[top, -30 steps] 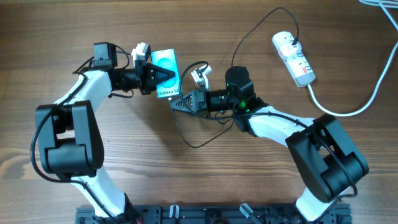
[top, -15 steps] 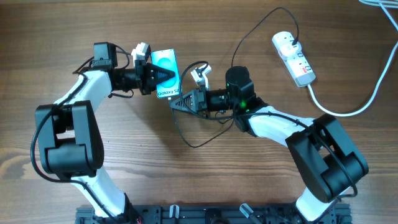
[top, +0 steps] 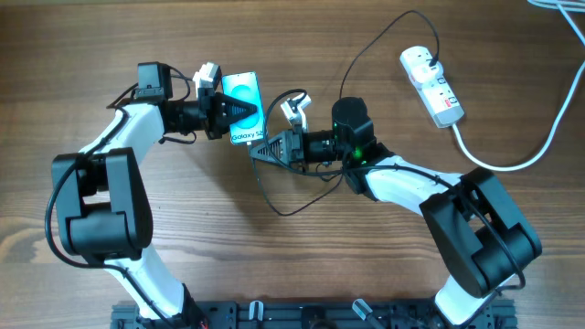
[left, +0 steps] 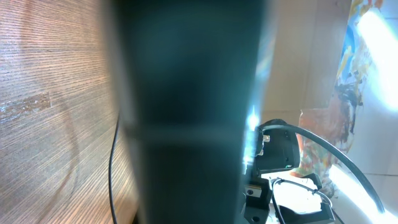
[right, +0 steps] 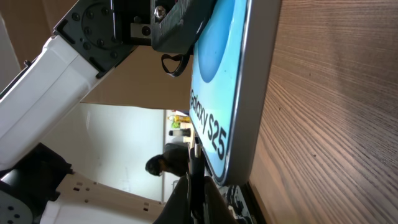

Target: Plug charger to phone and switch on socket

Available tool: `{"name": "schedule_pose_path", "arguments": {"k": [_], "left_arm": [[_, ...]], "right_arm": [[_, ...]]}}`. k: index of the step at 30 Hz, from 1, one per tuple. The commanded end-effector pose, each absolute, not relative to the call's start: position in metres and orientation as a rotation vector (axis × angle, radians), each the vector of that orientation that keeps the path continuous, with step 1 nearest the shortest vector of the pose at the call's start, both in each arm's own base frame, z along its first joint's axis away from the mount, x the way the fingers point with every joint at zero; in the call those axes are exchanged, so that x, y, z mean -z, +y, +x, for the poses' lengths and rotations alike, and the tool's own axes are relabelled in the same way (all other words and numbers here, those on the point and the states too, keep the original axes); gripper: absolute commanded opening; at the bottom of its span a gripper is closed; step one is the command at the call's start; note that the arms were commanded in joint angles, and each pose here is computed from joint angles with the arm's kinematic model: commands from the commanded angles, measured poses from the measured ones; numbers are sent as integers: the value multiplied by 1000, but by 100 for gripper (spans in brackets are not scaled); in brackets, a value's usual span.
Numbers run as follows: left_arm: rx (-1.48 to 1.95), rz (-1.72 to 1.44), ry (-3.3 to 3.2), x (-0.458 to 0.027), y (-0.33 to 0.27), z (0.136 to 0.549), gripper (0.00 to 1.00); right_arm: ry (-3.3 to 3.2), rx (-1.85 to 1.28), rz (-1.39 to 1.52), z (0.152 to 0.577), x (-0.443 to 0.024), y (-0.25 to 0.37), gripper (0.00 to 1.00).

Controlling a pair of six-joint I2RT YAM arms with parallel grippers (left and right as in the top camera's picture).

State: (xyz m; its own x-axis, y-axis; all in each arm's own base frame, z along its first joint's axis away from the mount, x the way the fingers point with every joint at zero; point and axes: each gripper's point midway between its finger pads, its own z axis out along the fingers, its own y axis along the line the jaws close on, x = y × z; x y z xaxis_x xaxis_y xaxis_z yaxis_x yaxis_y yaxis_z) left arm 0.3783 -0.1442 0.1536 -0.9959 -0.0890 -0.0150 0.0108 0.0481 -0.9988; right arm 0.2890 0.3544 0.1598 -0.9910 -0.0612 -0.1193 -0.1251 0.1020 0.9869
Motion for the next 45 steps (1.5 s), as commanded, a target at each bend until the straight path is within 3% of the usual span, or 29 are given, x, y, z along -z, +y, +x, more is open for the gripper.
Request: {"name": "schedule_pose_path", "arguments": {"k": [1, 10, 14, 19, 24, 30, 45], "left_arm": [[2163, -15, 2155, -173, -146, 373, 4], [2152, 8, 2145, -174, -146, 375, 4], [2157, -1, 2149, -174, -146, 374, 4], [2092, 96, 2095, -197, -144, 351, 4], [2104, -68, 2105, -208, -122, 343, 4], [2062, 65, 2074, -212, -136, 313, 4], [2071, 128, 2078, -213, -148, 303, 4]], "right_arm": [[2319, -2090, -209, 285, -155, 355, 4], [2311, -2089, -260, 282, -155, 354, 4], [2259, -2105, -429, 270, -159, 353, 5], [2197, -2104, -519, 262, -183, 350, 5], [2226, -1962, -588, 242, -200, 334, 5], [2299, -1727, -565, 222, -215, 308, 4], [2399, -1567, -697, 181, -192, 328, 4]]}}
